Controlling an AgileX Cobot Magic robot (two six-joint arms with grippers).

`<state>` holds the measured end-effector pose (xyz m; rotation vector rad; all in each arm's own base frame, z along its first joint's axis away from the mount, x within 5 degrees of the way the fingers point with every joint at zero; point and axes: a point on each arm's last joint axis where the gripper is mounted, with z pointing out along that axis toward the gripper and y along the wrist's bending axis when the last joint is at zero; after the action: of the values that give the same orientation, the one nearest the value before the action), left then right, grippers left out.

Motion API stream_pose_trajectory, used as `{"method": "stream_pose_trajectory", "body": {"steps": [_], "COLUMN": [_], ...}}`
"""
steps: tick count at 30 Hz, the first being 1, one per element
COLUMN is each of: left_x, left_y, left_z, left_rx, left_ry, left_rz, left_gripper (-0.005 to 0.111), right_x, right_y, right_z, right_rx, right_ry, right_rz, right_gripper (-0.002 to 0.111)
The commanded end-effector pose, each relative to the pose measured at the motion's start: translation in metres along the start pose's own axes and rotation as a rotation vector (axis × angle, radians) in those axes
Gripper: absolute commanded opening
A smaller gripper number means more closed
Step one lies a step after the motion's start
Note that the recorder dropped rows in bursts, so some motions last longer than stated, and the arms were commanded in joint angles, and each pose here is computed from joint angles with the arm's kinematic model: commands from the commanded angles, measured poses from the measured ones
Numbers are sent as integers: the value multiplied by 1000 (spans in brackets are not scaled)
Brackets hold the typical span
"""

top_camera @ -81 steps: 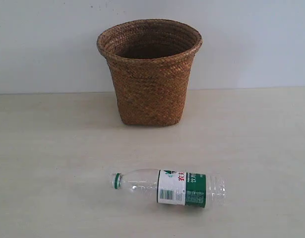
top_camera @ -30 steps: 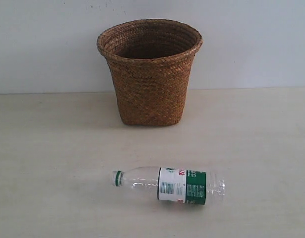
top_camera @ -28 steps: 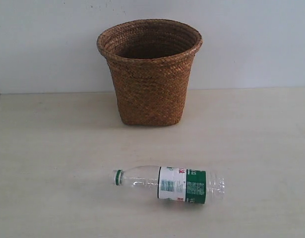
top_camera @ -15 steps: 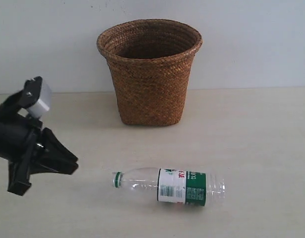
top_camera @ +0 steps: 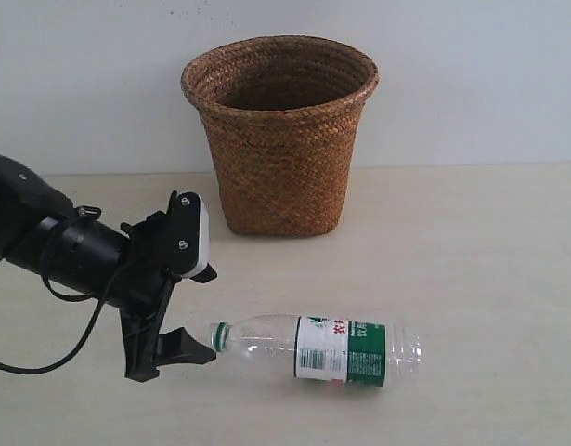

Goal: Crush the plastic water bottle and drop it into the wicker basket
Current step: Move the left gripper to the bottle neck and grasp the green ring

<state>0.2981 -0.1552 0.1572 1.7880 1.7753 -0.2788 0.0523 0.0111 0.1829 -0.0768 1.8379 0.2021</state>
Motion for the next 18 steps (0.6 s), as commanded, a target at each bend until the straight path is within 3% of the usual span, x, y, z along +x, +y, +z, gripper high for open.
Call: {"method": "stream_pose_trajectory", "body": {"steps": [1, 18], "left_x": [1, 12], "left_y": [1, 5], "left_z": [14, 50], "left_rx": [57, 159], "left_ry": [-12, -25], "left_rz": [63, 42], "left_gripper": [84, 83], "right_x": [1, 1], "right_y": [0, 0], "right_z": [0, 0], "right_rx": [1, 1], "right_ry": [-7, -7], "right_rz": [-1, -1], "right_gripper": [0, 0]}}
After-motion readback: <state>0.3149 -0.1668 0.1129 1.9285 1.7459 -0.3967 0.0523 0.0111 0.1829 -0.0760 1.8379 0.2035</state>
